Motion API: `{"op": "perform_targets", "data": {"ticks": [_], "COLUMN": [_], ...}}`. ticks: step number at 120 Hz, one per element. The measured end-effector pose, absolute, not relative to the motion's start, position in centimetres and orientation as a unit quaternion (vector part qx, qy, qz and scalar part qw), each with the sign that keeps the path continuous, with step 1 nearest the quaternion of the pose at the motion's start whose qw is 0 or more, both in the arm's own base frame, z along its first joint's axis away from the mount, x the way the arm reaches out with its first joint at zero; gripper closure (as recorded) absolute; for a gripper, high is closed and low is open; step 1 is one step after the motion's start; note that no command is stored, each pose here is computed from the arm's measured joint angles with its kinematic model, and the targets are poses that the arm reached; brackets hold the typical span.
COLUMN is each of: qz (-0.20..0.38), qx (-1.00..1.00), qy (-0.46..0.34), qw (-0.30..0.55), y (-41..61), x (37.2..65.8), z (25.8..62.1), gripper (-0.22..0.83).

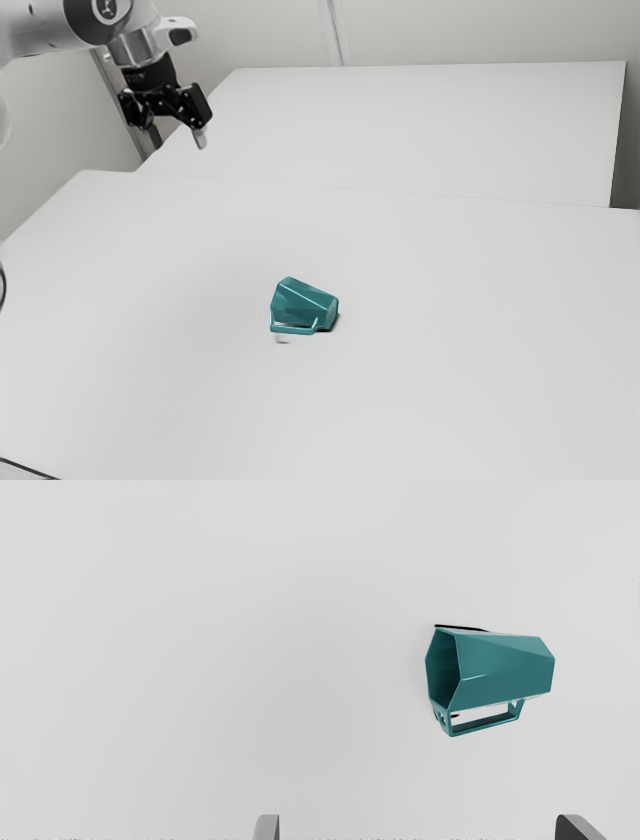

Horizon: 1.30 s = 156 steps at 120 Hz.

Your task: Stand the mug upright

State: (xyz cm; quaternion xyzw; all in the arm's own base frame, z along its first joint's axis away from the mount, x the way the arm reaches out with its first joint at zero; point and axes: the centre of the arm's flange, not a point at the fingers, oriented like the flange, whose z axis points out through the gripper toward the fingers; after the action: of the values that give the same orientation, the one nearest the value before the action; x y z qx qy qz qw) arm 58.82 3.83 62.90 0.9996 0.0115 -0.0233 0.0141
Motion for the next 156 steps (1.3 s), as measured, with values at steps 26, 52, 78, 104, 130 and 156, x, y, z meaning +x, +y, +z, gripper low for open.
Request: {"op": "perform_targets", "data": {"ticks": [26,52,78,104,130,156], "qz": [-0.059,-0.125,-0.155,-0.161,-0.168,-0.15], "qx": [0.998,0.991,0.98,0.968,0.954,0.948], "qy": [0.007,0.012,0.027,0.06,0.088,0.09], "qw": [0.031,0.053,0.12,0.181,0.231,0.267], "y": [2.4,1.1,-1.0,-1.4,-1.1,-0.2], "x": [58.8,57.9,56.7,56.3,55.4,55.8], "z": [59.4,51.3,46.1,42.8,39.5,37.9], "gripper": [0.0,0.0,0.0,0.0,0.0,0.0]}}
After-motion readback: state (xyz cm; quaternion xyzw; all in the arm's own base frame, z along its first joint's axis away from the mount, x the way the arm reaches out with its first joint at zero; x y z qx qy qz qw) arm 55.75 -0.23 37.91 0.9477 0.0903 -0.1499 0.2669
